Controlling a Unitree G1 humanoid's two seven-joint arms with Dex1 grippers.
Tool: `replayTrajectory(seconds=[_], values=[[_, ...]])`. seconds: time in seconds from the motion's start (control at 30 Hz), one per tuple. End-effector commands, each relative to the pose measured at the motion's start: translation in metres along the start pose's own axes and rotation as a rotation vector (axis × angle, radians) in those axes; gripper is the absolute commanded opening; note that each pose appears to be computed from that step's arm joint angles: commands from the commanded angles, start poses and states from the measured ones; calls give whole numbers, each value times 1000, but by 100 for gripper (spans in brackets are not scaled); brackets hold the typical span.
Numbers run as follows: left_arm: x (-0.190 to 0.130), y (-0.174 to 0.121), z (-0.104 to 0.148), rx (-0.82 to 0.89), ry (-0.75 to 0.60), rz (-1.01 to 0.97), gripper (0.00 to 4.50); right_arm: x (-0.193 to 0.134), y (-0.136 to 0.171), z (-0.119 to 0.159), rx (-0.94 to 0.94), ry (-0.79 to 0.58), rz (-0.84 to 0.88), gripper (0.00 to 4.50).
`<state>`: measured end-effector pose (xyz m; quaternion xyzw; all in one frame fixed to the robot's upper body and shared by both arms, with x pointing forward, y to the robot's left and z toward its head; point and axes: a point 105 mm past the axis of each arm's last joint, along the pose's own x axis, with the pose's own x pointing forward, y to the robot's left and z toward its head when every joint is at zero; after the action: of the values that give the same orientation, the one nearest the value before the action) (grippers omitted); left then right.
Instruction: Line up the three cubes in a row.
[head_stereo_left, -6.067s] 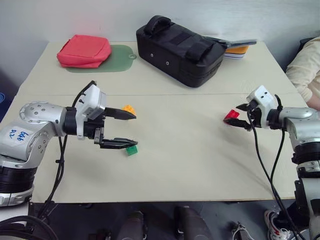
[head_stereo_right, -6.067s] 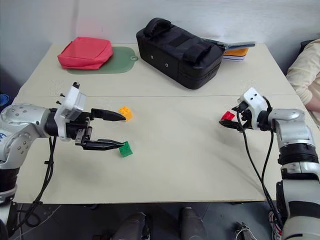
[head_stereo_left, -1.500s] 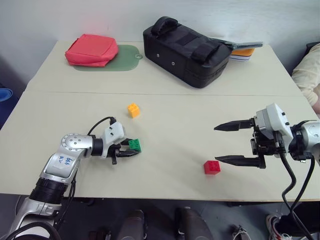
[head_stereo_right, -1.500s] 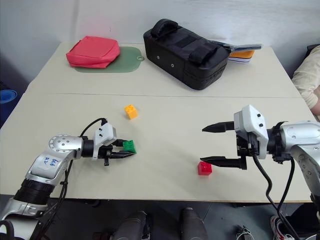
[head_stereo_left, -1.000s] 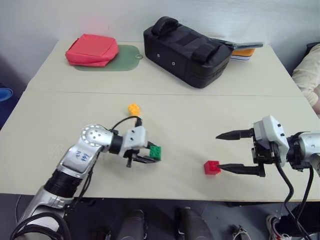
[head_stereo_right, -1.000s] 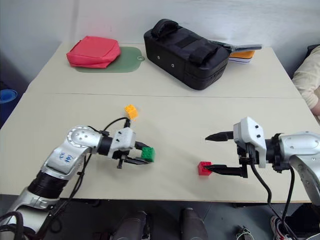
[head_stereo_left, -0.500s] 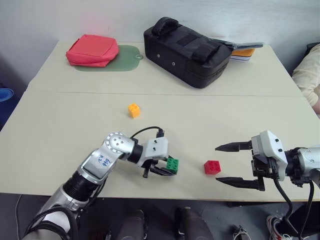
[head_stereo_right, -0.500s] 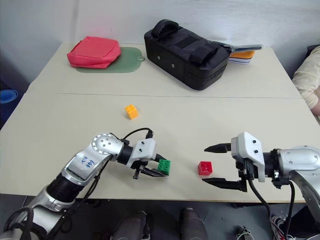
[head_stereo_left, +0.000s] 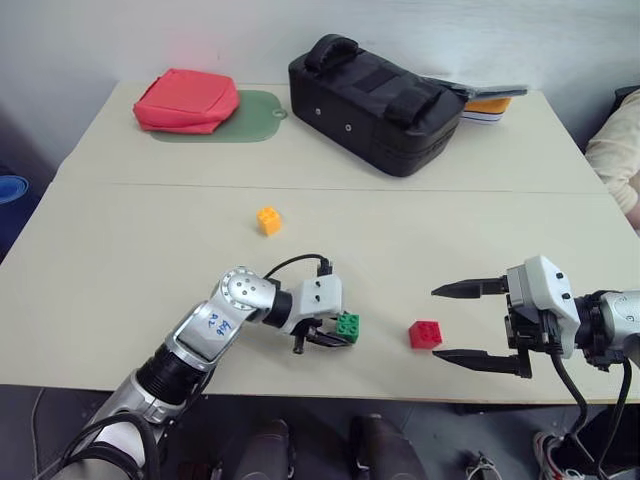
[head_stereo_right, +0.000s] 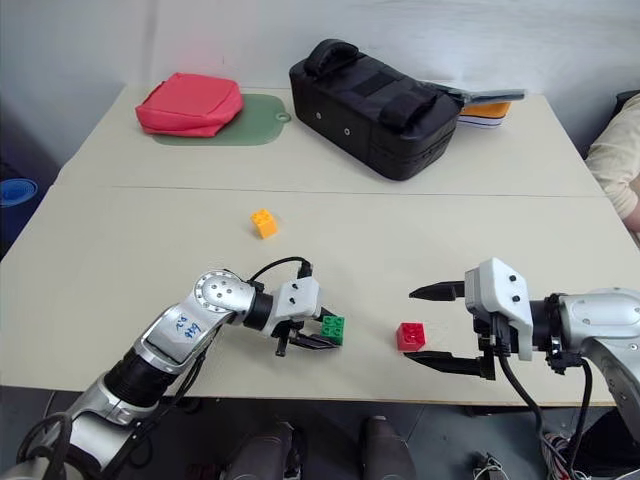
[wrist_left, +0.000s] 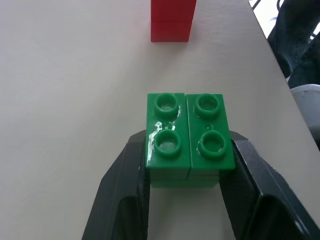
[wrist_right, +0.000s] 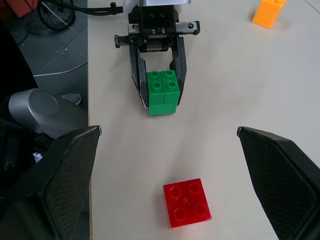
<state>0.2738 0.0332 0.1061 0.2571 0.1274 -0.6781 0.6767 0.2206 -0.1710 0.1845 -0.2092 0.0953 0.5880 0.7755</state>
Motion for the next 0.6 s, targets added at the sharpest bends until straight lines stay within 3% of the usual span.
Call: replayTrajectory(seconds=[0.03,0.13,0.47,0.6], values=[[0,-3,3,19,-8,-11,150,1,4,6,-25,-2,12,450],[1,-6,0,3,-4,-18,150,0,3,5,-24,-1,6,450],[-10,-3,8,-53,-43,-4,449,1,1,4,-29,-1,4,450],[-32,0,14,-91,-71,27,449,0,-2,5,-33,1,3,450]])
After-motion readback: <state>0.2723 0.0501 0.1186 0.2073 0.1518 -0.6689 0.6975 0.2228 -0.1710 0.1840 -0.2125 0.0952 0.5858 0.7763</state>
